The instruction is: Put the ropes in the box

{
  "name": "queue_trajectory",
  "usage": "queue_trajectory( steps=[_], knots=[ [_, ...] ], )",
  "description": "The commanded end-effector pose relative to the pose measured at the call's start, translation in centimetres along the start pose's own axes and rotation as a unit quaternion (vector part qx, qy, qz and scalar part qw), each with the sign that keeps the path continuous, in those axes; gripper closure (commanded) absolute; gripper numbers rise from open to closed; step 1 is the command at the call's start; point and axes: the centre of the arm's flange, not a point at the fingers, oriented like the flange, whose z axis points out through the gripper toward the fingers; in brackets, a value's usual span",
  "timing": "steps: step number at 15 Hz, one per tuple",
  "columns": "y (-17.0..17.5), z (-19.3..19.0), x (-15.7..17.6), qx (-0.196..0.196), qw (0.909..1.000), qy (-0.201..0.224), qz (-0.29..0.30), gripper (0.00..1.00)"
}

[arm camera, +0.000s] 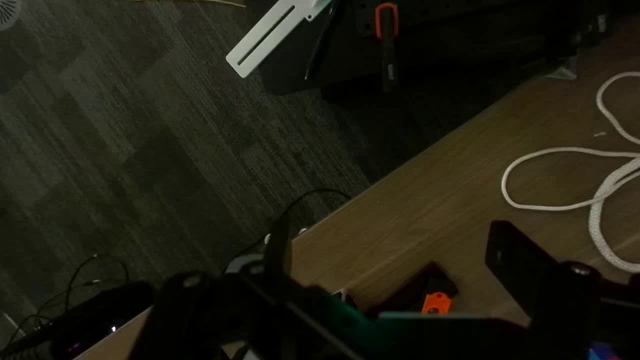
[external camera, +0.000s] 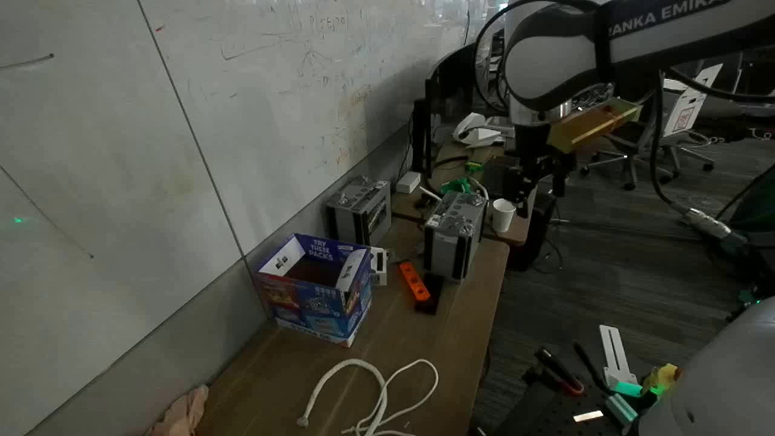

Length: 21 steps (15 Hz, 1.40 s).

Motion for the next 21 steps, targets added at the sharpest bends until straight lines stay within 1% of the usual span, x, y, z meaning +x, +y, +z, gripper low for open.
queue_trajectory(
  steps=[1, 6, 8, 9, 11, 15, 18, 21],
  knots=[
    [0.0, -0.1, 0.0, 0.000, 1.0000, 0.002, 0.000, 0.00],
    [0.1, -0.6, 0.1, 0.000, 1.0000, 0.007, 0.001, 0.00],
    [-0.8, 1.2, 0.2, 0.019, 0.9997, 0.007, -0.012, 0.00],
    [-1.8, 2.5, 0.1, 0.038, 0.9991, 0.014, -0.015, 0.00],
    [-4.5, 5.2, 0.3, 0.072, 0.9972, 0.009, -0.016, 0.00],
    [-12.6, 10.9, 0.8, 0.154, 0.9877, -0.010, 0.023, 0.00],
    [-18.7, 14.9, 1.4, 0.179, 0.9833, -0.013, 0.029, 0.00],
    [-24.5, 18.4, 2.4, 0.181, 0.9828, -0.010, 0.036, 0.00]
  ],
)
